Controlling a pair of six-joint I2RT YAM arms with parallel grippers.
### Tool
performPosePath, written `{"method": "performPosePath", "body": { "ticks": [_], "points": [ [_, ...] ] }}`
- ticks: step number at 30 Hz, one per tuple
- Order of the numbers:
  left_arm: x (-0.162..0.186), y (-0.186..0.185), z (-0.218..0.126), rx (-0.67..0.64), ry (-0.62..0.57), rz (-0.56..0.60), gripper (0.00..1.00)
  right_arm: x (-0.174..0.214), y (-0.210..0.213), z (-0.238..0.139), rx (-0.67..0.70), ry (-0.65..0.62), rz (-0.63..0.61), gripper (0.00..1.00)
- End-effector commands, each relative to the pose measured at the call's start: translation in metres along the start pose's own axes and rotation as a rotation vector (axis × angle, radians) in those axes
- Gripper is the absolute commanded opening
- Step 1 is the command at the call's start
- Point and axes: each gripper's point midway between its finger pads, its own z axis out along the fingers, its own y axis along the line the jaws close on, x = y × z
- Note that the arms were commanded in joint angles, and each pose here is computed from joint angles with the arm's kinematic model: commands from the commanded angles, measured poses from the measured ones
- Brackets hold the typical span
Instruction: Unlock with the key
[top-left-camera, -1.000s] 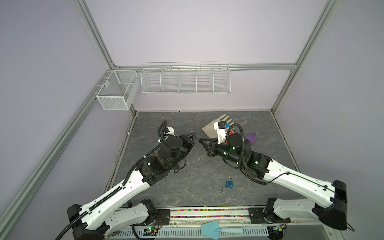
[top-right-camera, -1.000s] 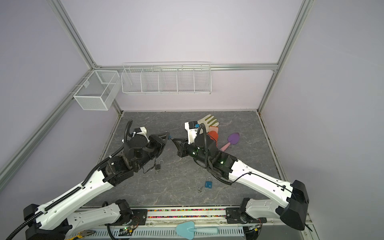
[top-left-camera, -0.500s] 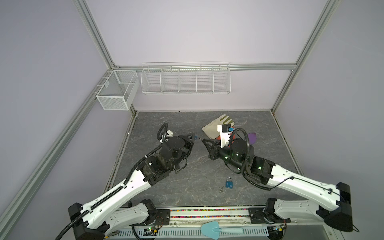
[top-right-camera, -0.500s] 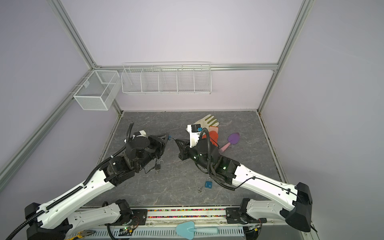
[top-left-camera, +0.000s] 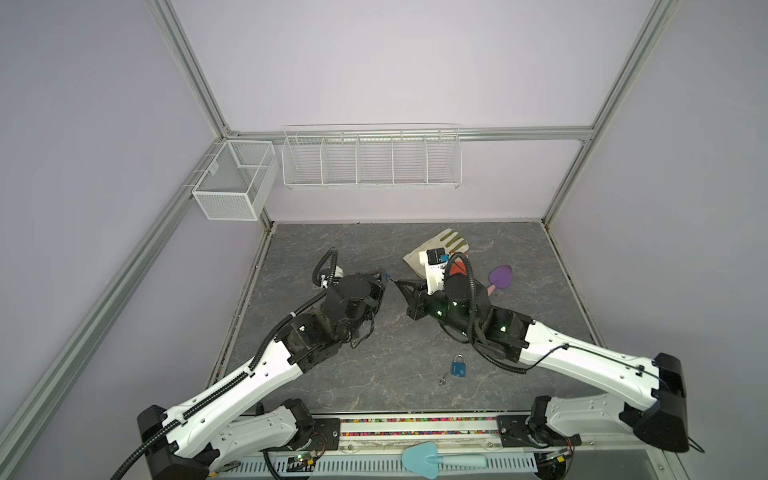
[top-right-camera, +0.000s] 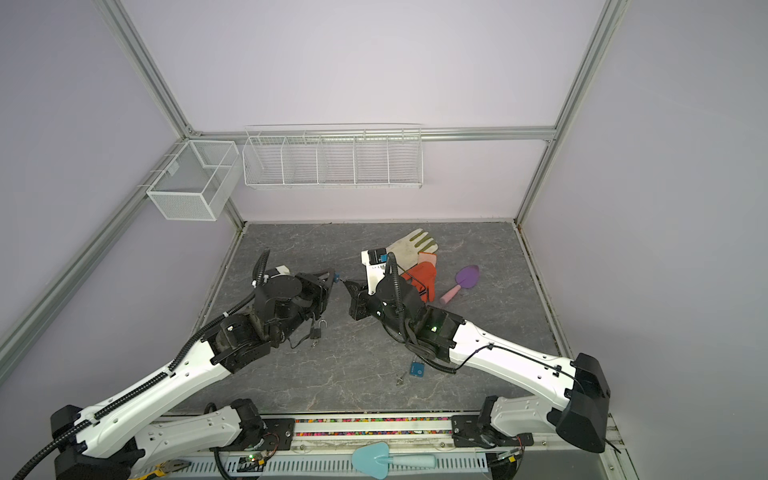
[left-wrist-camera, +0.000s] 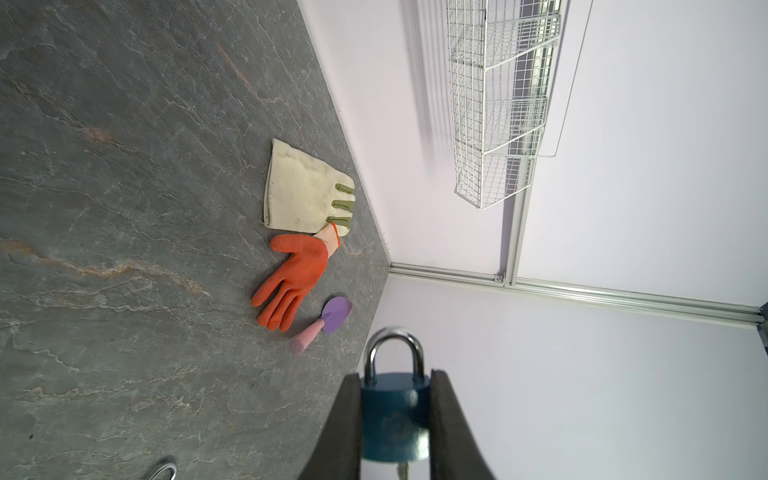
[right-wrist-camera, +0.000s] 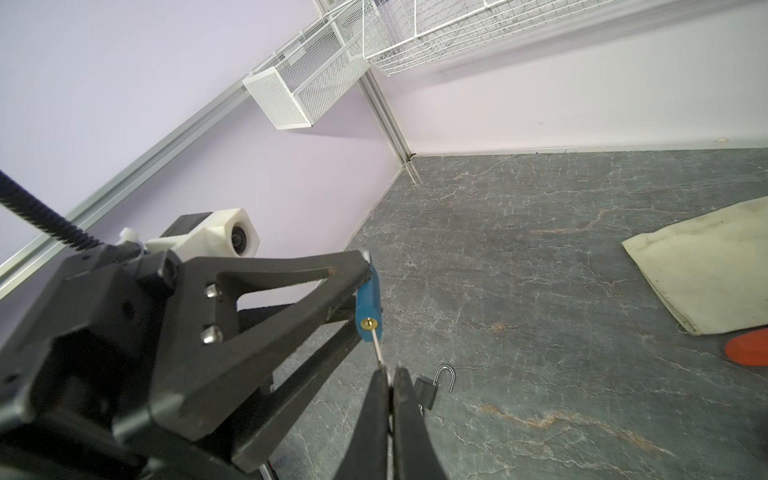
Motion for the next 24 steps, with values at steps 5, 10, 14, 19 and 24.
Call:
{"method": "performPosePath", "body": {
  "ticks": [5,10,14,19,24],
  "points": [
    [-0.003,0.002,-0.001,0.004,-0.016,-0.020,0.00,-0.012,0.013,0.002,-0.038,-0.025,-0.005,0.07],
    [-0.004,0.003,-0.003,0.005,-0.019,-0.026,0.00,-0.015,0.015,0.002,-0.042,-0.027,-0.010,0.07],
    [-0.003,-0.001,-0.004,0.021,-0.009,-0.034,0.00,-0.008,0.007,0.008,-0.009,-0.017,-0.014,0.06],
    [-0.003,-0.004,-0.004,0.025,-0.010,-0.036,0.00,-0.005,0.008,0.010,-0.013,-0.011,-0.012,0.06],
    [-0.005,-0.003,-0.005,0.025,-0.021,-0.035,0.00,-0.008,0.000,0.001,0.017,-0.031,-0.011,0.07]
  ]
}}
